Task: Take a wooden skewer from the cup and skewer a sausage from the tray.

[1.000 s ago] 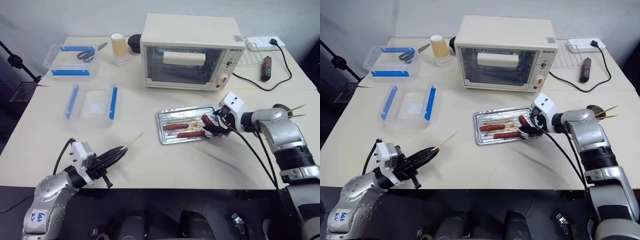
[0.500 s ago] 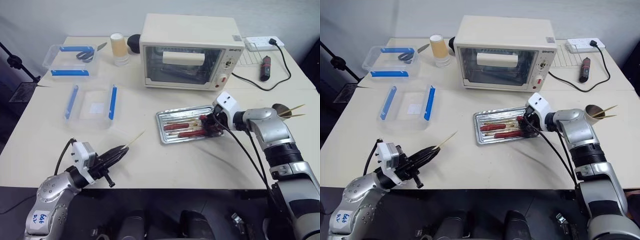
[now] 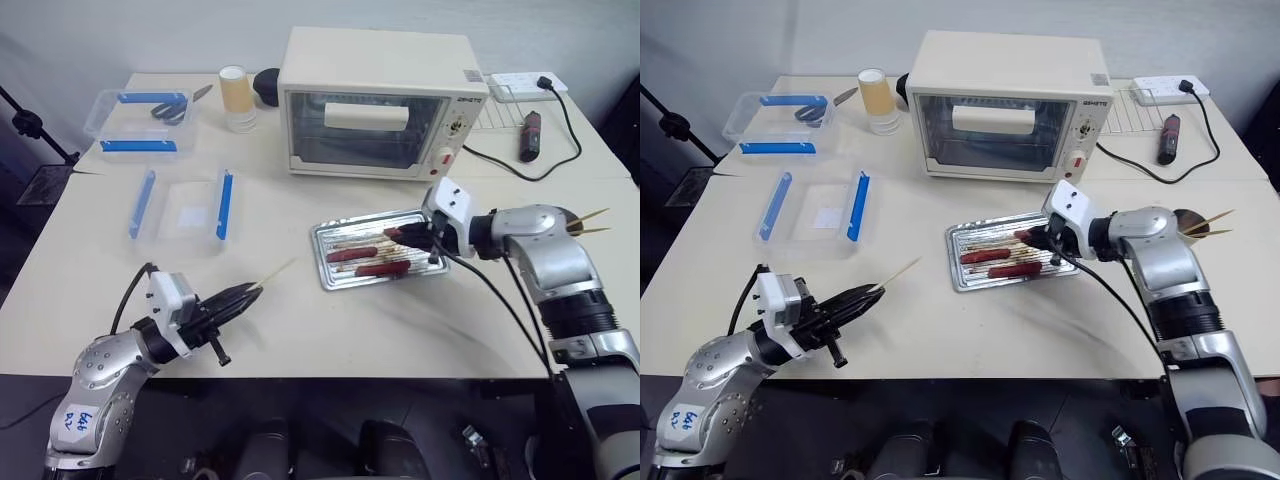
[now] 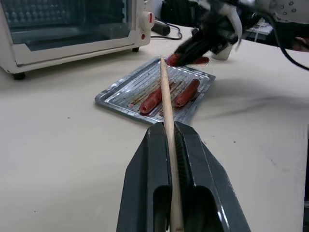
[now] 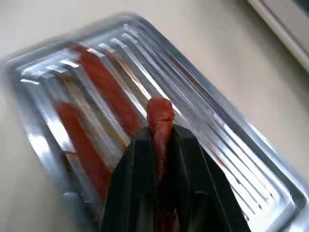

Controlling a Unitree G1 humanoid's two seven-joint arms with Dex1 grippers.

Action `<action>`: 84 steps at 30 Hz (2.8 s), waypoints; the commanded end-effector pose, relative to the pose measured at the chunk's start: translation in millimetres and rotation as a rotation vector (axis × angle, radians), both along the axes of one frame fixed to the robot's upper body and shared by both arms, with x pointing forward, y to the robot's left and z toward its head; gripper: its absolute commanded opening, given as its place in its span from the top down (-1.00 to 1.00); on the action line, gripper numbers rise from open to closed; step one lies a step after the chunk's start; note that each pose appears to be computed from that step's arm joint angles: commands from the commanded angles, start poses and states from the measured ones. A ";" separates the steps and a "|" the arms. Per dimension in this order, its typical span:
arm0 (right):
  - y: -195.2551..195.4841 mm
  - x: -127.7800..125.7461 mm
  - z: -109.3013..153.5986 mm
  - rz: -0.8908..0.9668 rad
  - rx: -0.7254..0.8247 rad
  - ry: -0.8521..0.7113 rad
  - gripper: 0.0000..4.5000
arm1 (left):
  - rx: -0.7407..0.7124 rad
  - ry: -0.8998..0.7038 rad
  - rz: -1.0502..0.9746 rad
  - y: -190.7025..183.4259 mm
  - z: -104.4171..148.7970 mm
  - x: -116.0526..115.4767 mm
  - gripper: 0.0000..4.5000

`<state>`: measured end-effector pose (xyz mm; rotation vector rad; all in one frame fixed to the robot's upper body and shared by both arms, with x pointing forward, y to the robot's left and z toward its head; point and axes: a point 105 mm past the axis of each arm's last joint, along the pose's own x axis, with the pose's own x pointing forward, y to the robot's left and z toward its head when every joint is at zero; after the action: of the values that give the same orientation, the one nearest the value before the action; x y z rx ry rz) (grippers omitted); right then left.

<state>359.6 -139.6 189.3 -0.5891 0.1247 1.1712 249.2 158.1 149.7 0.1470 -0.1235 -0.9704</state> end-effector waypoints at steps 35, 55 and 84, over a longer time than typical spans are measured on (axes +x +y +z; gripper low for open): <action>46.3 -71.6 22.2 0.490 0.012 -0.014 0.85 | 0.070 -0.051 -0.279 -46.6 8.7 -7.5 1.00; 36.7 -71.3 15.5 0.461 -0.006 0.010 0.85 | 0.043 -0.054 -0.283 -47.9 13.5 -6.7 1.00; 31.3 -65.1 15.6 0.434 0.001 0.003 0.85 | 0.054 -0.004 -0.276 -42.7 4.6 -4.4 1.00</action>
<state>295.2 -107.9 194.1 -0.6089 0.0499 1.5993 246.3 116.4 150.1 0.1794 -0.1056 -1.2368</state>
